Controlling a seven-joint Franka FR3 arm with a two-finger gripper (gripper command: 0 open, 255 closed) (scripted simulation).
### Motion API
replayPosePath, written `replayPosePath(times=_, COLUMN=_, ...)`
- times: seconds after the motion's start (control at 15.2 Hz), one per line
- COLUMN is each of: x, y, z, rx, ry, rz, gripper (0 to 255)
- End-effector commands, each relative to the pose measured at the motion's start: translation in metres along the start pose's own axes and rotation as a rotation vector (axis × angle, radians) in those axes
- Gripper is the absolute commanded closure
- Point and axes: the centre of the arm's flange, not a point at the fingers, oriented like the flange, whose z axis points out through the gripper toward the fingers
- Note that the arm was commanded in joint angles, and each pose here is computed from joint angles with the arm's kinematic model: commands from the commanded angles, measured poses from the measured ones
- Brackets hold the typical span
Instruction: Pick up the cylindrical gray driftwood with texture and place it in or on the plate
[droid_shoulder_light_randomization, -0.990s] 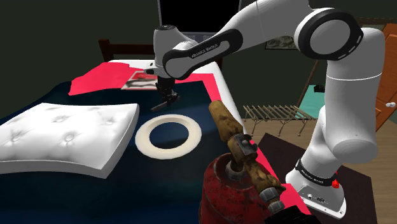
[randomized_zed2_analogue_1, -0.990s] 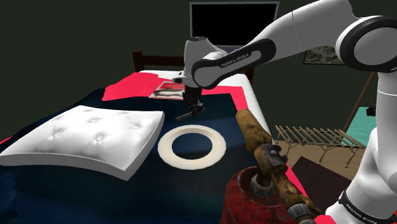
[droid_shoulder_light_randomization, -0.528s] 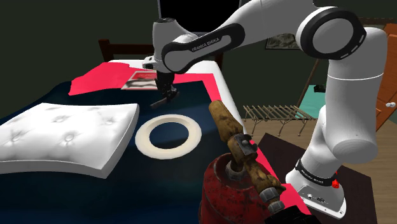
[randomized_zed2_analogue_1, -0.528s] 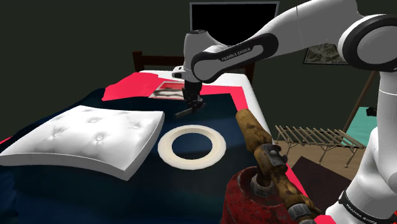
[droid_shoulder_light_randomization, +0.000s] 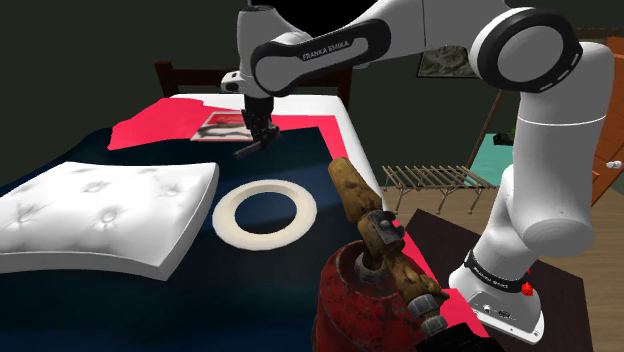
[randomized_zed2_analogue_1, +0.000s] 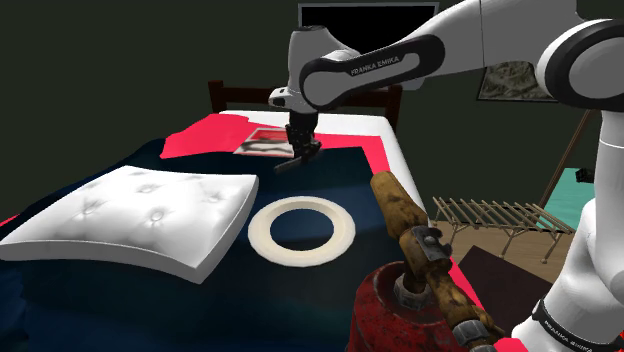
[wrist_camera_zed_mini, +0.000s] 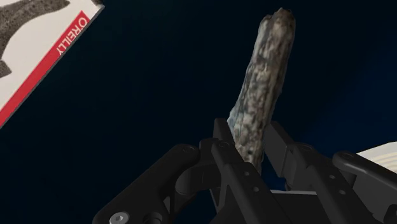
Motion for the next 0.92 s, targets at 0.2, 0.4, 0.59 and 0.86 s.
replayPosePath(times=0.2, x=-0.001, y=0.004, z=-0.024, rx=0.0, ry=0.0, rz=0.0, gripper=255)
replayPosePath(times=0.4, x=0.023, y=-0.027, z=-0.03, rx=0.0, ry=0.0, rz=0.0, gripper=255)
replayPosePath(times=0.59, x=0.046, y=-0.059, z=-0.036, rx=0.0, ry=0.0, rz=0.0, gripper=255)
replayPosePath(times=0.86, x=0.077, y=-0.101, z=-0.045, rx=0.0, ry=0.0, rz=0.0, gripper=255)
